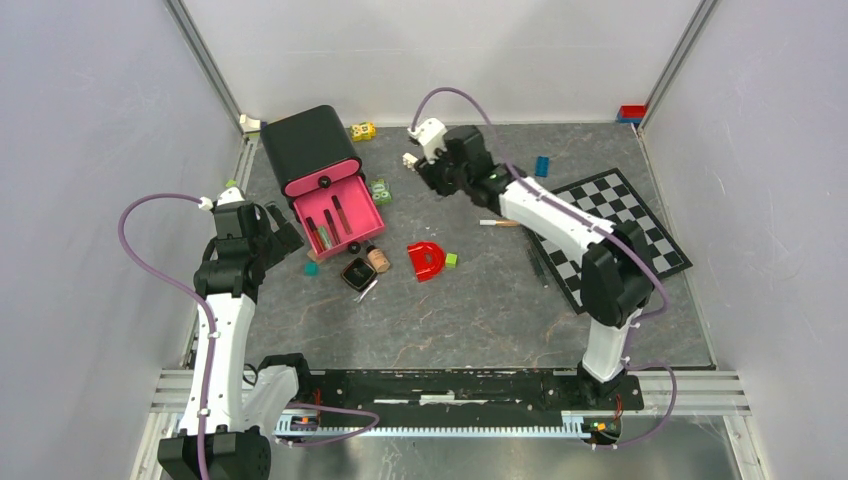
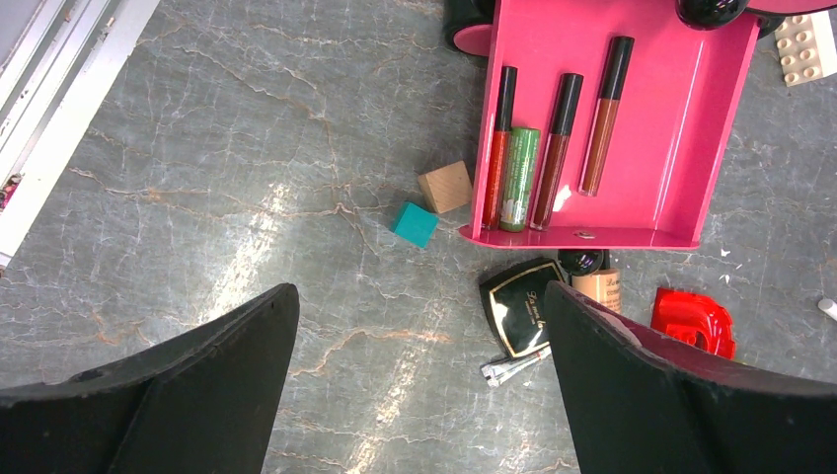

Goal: Organize the makeup
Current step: Pick up the makeup from the center of the board.

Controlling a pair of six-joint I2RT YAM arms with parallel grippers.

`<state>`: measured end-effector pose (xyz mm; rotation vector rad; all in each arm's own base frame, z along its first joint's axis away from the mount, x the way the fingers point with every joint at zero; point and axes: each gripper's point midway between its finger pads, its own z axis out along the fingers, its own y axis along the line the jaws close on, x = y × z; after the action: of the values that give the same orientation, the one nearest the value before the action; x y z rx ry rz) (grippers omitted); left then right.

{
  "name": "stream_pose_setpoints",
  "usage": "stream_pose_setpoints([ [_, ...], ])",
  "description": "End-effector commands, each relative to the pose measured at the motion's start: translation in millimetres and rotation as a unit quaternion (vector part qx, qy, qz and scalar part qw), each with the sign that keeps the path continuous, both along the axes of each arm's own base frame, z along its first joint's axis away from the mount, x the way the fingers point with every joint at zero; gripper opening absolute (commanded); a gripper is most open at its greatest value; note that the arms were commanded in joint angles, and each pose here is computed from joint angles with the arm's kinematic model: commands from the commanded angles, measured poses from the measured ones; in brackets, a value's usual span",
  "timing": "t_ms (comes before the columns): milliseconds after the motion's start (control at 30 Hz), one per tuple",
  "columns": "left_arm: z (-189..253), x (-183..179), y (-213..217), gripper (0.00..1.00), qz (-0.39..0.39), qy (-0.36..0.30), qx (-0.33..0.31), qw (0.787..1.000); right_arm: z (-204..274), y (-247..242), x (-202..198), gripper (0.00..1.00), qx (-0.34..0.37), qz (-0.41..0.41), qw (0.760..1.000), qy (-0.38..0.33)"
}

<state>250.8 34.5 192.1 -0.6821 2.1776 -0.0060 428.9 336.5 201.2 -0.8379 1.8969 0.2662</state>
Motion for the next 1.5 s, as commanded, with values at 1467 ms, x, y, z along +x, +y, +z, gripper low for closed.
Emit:
stream_pose_setpoints([
  [1467,3.5,7.3,1.3,1.0,-0.004,-0.01,0.003,1.0,-187.9,-191.7,-9.7,0.49,-0.313,0.139,0.904,0.257],
])
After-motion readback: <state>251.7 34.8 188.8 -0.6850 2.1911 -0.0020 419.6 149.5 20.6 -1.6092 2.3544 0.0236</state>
